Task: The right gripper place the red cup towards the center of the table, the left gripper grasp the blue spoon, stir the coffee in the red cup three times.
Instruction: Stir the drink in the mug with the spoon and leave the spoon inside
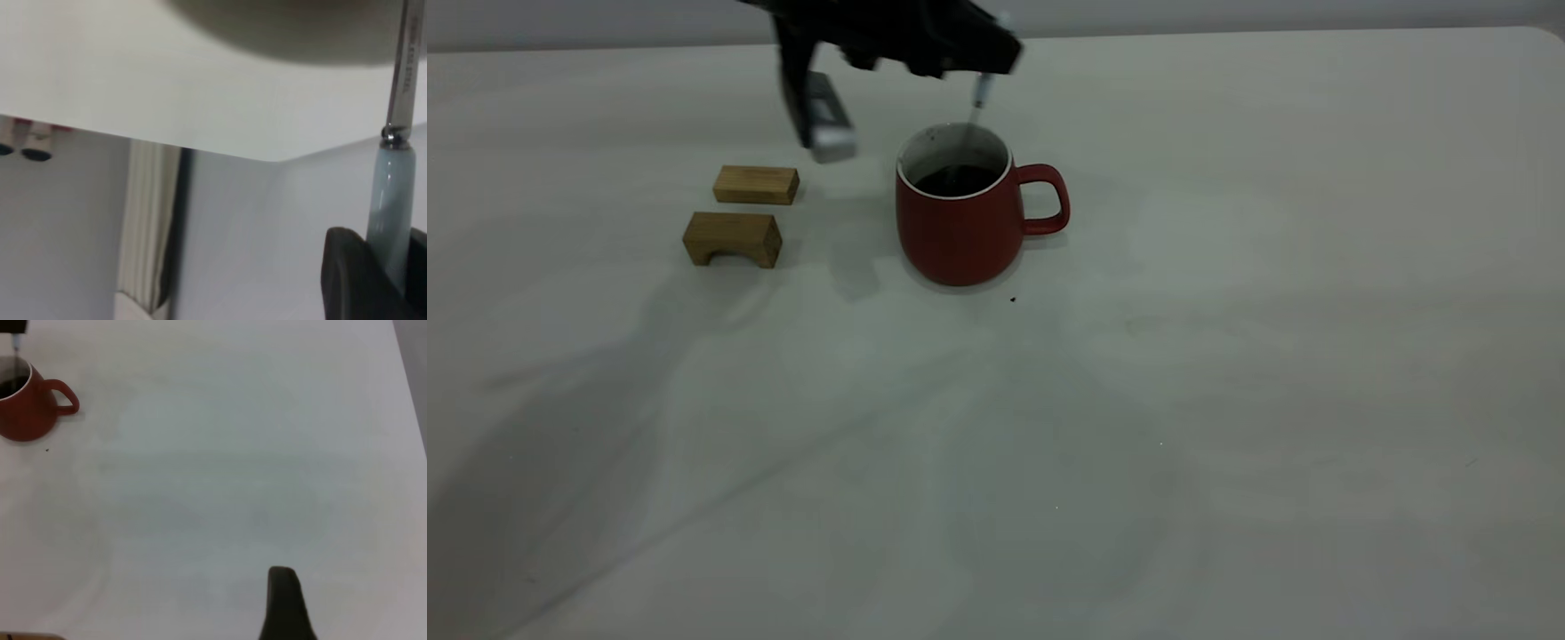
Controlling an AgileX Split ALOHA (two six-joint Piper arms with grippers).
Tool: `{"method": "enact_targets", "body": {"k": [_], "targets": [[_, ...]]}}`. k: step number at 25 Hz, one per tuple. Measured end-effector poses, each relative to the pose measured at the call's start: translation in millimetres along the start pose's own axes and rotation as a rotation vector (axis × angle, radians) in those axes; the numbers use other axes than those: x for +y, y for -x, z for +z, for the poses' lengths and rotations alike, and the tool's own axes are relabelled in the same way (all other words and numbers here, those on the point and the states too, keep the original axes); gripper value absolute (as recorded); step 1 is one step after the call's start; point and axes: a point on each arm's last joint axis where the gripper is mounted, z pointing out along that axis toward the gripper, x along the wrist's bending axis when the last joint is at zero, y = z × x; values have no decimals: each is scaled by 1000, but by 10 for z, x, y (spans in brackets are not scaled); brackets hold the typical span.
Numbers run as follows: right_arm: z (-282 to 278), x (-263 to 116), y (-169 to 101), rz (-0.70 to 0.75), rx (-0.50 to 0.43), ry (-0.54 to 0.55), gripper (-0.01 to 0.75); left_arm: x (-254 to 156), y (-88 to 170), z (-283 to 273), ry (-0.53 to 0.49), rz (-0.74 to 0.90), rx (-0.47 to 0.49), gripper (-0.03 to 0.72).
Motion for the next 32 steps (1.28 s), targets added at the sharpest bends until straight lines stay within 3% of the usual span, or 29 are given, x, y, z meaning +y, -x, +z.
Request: {"method": "enact_targets", "body": {"k": [8, 13, 21, 28, 32], "targets": [[0, 0, 0, 0, 0, 0, 570, 97, -129, 1, 64, -29, 155, 166], [0, 0, 0, 0, 0, 0, 570, 115, 43, -284, 133, -45, 115, 166], [0, 0, 0, 0, 0, 0, 570, 10, 58, -113, 90, 32, -26, 166], [0, 0, 0, 0, 0, 0, 570, 13, -163, 185, 9, 41, 52, 165], [0, 0, 0, 0, 0, 0, 570, 57, -162, 127, 34, 55, 102, 165]]}}
